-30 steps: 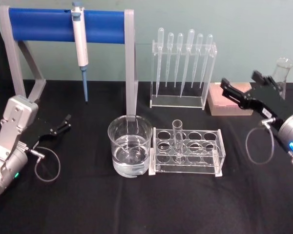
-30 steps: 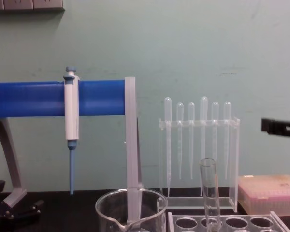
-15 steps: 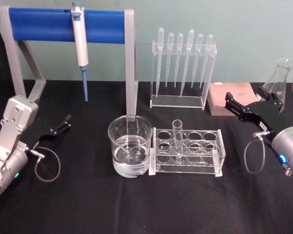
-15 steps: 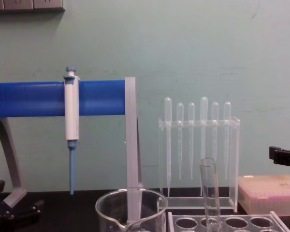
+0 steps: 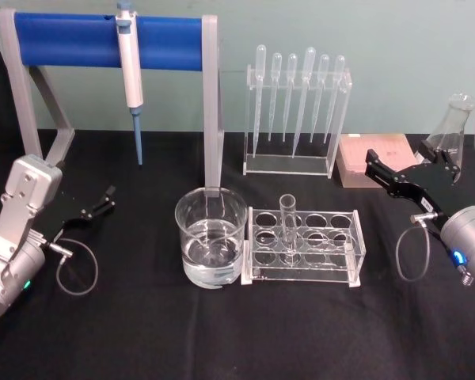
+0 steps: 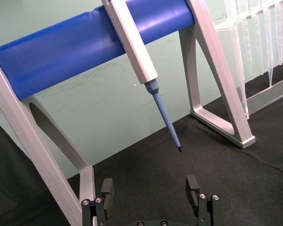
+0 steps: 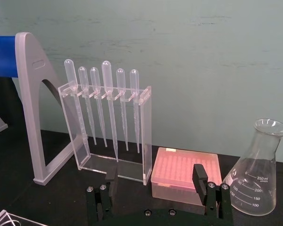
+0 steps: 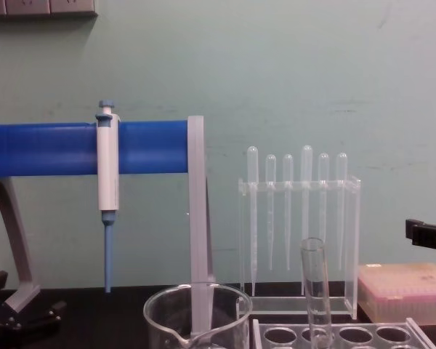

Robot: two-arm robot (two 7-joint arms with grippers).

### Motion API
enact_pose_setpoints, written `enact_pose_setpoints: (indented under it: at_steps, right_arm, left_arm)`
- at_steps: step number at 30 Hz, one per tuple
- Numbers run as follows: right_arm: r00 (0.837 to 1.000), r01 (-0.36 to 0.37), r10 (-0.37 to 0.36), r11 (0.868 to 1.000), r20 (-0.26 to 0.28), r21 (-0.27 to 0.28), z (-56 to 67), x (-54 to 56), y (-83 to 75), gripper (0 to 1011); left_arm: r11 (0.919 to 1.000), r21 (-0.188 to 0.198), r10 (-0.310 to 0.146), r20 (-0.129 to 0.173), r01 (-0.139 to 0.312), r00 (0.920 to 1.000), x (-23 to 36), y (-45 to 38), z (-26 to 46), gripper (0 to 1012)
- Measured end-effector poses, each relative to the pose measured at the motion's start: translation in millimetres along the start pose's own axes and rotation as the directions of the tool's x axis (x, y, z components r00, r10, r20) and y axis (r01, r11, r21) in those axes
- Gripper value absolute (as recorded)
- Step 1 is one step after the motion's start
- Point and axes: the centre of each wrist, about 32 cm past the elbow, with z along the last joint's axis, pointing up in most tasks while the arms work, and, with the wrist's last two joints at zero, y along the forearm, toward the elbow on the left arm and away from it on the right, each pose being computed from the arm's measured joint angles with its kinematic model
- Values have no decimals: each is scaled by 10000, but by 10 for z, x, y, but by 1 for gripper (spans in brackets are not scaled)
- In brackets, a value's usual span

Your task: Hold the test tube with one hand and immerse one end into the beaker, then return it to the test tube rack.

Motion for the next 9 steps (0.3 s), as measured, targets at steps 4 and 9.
enact_pose_setpoints:
  at_steps: [4, 9]
  right_arm:
    - [10000, 12, -12, 10000, -5, 2, 2, 0, 0, 1003]
    - [10000, 21, -21, 10000, -10, 4, 3, -1, 0, 1002]
  left_arm:
    - [10000, 1, 0, 0, 0, 10000, 0, 0, 0, 1000]
    - [10000, 0, 1, 0, -1, 10000, 0, 0, 0, 1000]
